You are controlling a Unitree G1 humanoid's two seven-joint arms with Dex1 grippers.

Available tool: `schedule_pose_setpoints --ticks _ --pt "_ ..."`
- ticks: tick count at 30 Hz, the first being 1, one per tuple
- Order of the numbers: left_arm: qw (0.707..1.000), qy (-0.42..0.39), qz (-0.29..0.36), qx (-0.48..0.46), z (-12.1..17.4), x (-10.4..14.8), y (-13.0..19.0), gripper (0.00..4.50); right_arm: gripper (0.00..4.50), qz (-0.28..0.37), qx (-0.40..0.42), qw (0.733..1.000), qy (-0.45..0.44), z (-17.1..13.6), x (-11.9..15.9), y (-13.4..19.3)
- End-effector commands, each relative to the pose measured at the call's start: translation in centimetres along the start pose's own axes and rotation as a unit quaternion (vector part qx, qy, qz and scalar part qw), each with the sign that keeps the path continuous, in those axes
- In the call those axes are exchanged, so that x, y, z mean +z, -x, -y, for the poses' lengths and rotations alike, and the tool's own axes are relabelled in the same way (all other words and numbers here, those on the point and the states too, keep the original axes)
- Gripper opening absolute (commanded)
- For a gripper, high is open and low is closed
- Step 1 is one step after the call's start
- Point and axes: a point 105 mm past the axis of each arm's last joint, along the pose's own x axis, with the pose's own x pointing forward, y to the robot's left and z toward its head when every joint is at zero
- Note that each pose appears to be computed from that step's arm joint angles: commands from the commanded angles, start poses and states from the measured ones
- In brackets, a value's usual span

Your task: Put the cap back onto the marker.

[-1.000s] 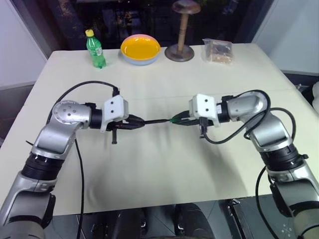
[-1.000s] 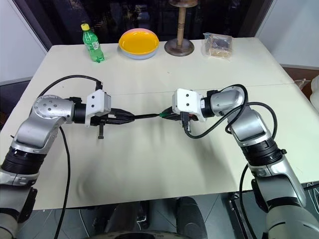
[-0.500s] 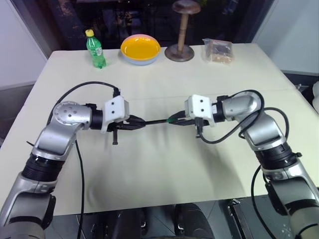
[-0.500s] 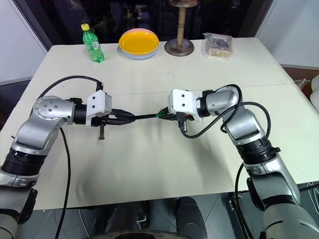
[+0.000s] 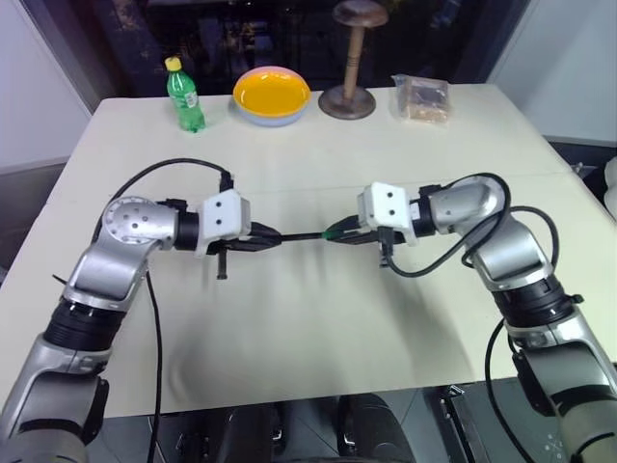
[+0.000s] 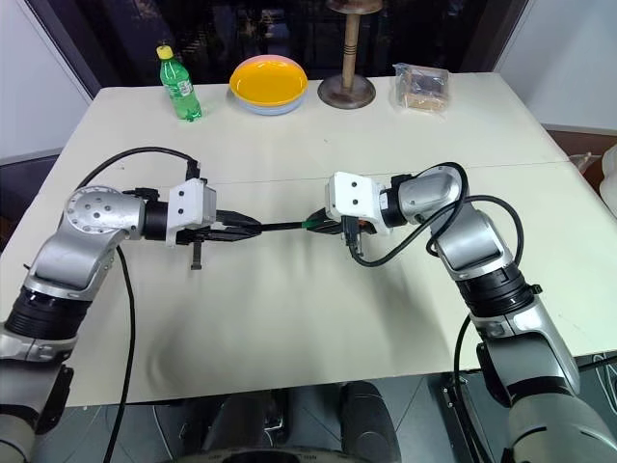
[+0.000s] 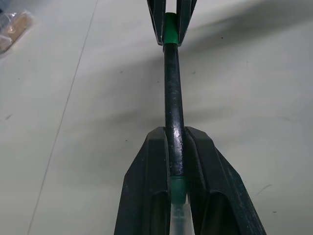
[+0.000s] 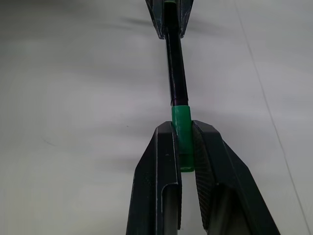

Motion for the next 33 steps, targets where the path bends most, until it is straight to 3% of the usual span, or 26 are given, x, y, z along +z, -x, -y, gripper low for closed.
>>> schedule_pose_setpoints --ticks 1,7,33 --pt "0.999 -0.005 0.033 0.0 -0.1 1.3 -0.3 0.0 0.02 0.051 0.002 0.997 0.056 0.1 3.7 -0.4" --pt "0.998 0.022 0.05 0.007 -0.4 1.5 -0.2 0.0 0.02 0.069 -0.002 0.995 0.073 0.0 5.0 -0.6" --pt "0.998 -0.031 0.041 -0.02 -0.4 2.0 -1.4 0.0 0.02 0.084 0.042 0.992 0.089 -1.7 6.3 -2.5"
